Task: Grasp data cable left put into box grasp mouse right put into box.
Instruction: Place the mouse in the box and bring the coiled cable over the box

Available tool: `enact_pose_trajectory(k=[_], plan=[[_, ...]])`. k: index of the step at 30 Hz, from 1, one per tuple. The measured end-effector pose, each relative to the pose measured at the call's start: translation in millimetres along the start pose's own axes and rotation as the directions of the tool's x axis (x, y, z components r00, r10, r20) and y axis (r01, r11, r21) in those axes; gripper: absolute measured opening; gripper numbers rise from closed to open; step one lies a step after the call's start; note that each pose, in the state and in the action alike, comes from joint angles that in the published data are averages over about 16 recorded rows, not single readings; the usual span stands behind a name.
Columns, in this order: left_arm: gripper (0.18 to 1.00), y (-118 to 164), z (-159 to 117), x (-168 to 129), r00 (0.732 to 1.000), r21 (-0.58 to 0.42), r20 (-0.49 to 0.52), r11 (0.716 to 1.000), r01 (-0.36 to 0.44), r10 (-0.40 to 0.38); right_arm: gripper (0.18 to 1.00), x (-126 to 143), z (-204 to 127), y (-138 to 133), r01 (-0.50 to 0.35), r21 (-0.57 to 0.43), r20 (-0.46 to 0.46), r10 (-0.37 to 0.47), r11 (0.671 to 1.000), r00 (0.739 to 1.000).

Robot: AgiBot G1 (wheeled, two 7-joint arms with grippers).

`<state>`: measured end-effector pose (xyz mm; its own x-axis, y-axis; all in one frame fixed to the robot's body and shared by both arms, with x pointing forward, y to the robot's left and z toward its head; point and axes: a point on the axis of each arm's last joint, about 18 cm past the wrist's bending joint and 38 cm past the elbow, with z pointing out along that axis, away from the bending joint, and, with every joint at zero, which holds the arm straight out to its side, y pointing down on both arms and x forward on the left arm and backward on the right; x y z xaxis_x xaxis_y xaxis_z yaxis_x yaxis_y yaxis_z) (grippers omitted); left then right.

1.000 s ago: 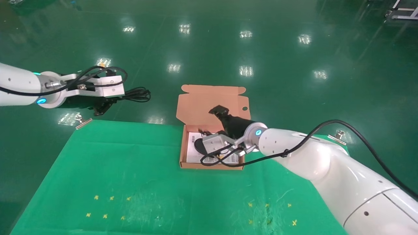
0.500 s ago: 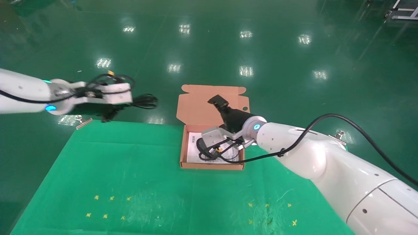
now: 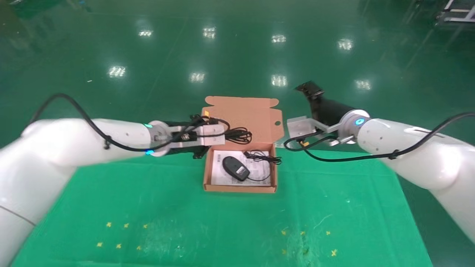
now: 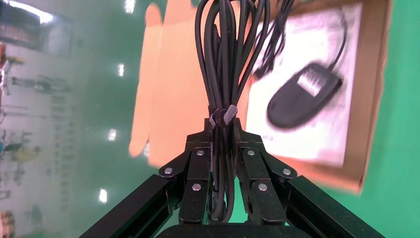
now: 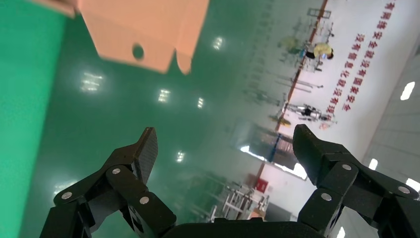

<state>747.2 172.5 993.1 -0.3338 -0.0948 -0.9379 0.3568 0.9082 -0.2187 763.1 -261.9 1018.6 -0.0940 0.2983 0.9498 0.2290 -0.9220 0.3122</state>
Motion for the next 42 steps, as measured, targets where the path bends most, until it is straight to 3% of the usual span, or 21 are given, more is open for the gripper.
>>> enact_pose_trajectory(k=[10, 20, 28, 33, 42], plan=[[0.247, -25, 32, 22, 0.999, 0.060, 0.006, 0.998, -0.034, 0.034, 1.001, 8, -28, 33, -0.002, -0.034, -0.019, 0.001, 0.999, 1.000], [0.260, -30, 37, 26, 0.999, 0.072, 0.012, 0.996, -0.042, 0.042, 1.001, 9, -34, 36, 0.003, -0.036, -0.020, -0.003, 0.999, 1.000], [0.324, -28, 35, 23, 0.999, 0.071, 0.016, 0.997, -0.041, 0.040, 1.001, 9, -32, 34, 0.000, -0.034, -0.019, -0.001, 0.999, 1.000], [0.391, -30, 28, 7, 0.997, 0.077, 0.061, 0.996, -0.047, 0.043, 1.001, 16, -33, 36, 0.003, -0.037, -0.034, -0.005, 0.999, 0.999], [0.576, -38, 4, -58, 0.969, 0.079, 0.242, 0.995, -0.067, 0.046, 1.001, 52, -38, 42, 0.059, -0.053, -0.089, -0.064, 0.997, 0.994]])
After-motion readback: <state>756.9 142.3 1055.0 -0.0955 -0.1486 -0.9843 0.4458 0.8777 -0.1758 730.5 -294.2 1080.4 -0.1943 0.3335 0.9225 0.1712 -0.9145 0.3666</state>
